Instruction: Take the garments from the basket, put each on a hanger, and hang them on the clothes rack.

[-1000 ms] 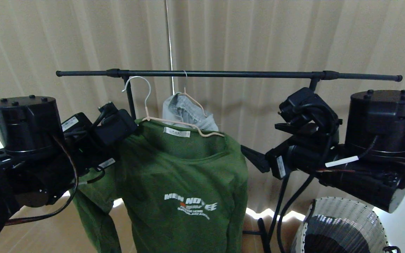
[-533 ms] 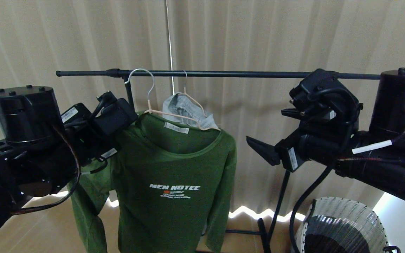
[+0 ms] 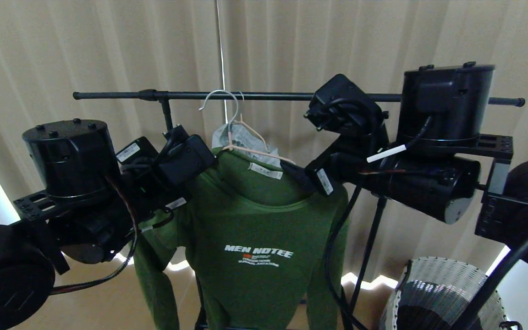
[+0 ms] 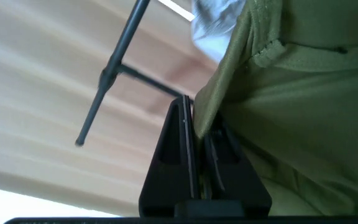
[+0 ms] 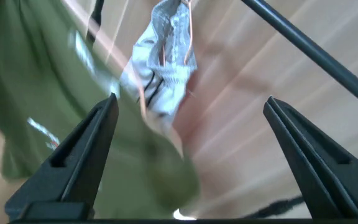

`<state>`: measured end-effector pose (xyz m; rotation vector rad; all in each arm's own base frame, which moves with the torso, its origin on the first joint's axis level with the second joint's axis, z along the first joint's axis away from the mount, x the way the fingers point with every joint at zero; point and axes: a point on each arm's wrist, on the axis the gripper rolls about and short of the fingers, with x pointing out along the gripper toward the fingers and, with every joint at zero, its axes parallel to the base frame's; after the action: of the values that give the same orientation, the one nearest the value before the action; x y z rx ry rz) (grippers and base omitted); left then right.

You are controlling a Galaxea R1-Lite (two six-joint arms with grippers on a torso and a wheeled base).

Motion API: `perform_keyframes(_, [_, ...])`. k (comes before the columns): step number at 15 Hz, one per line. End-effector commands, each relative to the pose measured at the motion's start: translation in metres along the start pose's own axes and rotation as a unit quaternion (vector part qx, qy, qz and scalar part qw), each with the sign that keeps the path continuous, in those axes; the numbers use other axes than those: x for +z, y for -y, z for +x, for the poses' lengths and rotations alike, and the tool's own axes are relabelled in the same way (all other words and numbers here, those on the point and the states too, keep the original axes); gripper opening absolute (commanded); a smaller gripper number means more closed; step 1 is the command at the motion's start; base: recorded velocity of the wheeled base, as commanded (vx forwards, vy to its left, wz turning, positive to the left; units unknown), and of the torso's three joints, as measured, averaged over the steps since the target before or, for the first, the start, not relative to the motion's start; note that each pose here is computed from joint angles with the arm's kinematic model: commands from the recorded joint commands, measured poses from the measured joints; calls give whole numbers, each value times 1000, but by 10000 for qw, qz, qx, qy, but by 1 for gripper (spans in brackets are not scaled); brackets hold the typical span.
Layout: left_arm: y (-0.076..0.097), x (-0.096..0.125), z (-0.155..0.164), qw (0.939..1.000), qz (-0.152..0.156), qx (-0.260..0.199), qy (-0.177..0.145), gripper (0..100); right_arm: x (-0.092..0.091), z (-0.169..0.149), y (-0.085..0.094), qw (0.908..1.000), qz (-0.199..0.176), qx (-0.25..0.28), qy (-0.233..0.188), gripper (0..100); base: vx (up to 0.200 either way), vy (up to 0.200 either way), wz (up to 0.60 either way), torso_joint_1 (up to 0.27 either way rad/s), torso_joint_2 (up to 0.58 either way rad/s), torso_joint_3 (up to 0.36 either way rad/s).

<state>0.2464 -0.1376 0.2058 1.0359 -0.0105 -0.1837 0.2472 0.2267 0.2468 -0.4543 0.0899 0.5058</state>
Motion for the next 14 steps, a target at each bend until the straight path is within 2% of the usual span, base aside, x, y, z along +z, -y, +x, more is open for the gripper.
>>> perform_keyframes(1, [3, 4, -2, 10000, -1, -40, 78, 0, -6, 19, -8, 9999, -42, 46, -131, 100, 0, 0, 0, 0, 0, 0])
perform_keyframes(11, [-3, 7, -11, 9996, -45, -24, 279, 0, -11, 24, -10, 9997, -58, 66, -227, 100, 0, 0, 0, 0, 0, 0])
perform_keyframes(12, [-3, 7, -12, 9996, -43, -30, 276, 0, -11, 24, -10, 9997, -56, 64, -220, 0, 0, 0, 0, 0, 0, 0])
perform_keyframes(14, [-3, 6, -13, 9996, -50, -30, 276, 0, -11, 24, -10, 9997, -56, 64, -220, 0, 0, 0, 0, 0, 0, 0])
